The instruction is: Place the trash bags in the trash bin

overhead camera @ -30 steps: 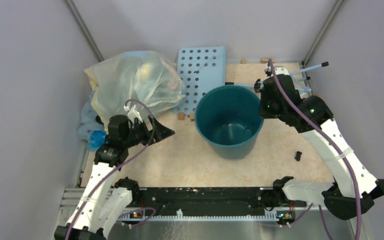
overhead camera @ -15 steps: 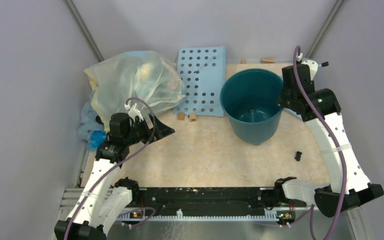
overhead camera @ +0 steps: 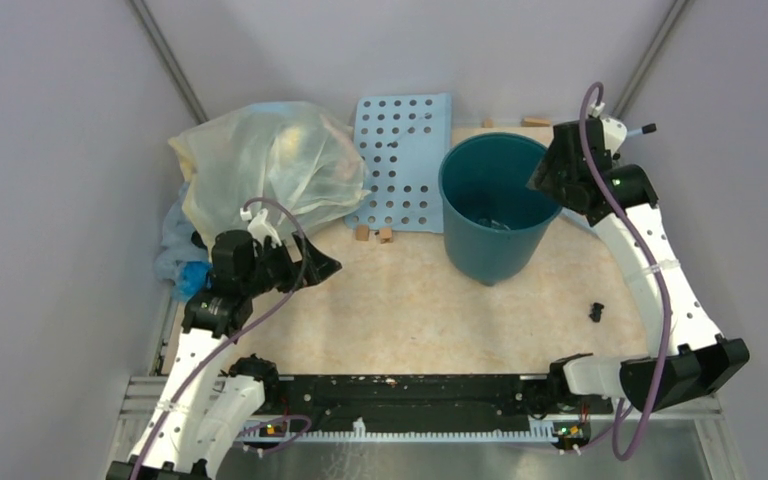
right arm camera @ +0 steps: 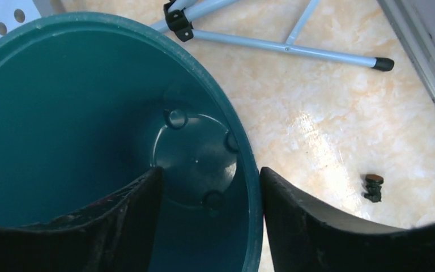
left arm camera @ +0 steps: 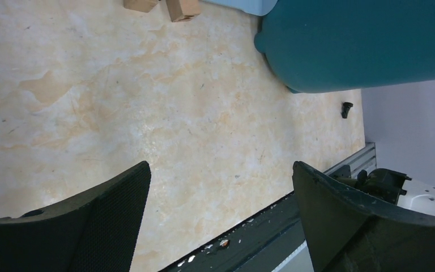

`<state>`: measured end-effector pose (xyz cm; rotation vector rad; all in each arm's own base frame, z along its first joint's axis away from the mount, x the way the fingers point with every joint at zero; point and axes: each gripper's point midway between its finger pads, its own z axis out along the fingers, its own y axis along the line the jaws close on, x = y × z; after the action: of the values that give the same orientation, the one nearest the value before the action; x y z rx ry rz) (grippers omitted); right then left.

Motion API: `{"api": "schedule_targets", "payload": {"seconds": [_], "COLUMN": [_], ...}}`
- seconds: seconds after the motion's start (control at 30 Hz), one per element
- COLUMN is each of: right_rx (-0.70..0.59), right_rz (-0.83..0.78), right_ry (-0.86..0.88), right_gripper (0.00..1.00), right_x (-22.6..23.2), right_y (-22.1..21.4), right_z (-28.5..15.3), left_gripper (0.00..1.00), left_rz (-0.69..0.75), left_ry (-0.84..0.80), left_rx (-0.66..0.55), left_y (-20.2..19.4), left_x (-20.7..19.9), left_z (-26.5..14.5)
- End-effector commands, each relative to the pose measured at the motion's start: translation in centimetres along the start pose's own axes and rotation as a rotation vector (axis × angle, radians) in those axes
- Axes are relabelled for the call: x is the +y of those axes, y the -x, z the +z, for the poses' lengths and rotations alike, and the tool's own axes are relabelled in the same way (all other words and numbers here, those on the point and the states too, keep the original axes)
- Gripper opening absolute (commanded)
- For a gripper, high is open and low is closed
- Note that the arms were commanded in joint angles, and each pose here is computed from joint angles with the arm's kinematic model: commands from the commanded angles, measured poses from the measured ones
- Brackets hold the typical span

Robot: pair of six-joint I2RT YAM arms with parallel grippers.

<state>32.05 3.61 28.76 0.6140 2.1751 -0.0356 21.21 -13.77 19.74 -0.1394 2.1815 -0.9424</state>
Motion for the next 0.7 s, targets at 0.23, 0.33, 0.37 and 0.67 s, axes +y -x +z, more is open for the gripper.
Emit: {"api": "schedule_targets", "payload": {"seconds": [0.23,0.33,0.37,0.67], "right_rx": [-0.210,-0.245,-0.247,-0.108], "right_rz": [-0.050,-0.095,-0.112,-0.168], "right_ry": [0.218,0.310,0.367,0.881], "right_gripper": [0.72,0.72,0.72,0.67], "right_x": [1.4,2.2,3.0,10.2], "right_y": [6.3,7.5,7.6,3.4], "right_z": [-7.4,-9.9,-10.8,-14.6], "left_gripper": [0.99,0.99,0.99,0.97], "left_rz": [-0.044,-0.057,-0.060,-0.083], "left_ry": [0.243,0.354,0.387,0.736], "left_rx": [-0.103,-0.167,-0.188,-0.462], "left_y": [3.1,5.0,5.6,12.2], "left_x": [2.4,3.6,4.1,7.8], "left_z": [-1.4,-2.0,-2.2,-5.9]}}
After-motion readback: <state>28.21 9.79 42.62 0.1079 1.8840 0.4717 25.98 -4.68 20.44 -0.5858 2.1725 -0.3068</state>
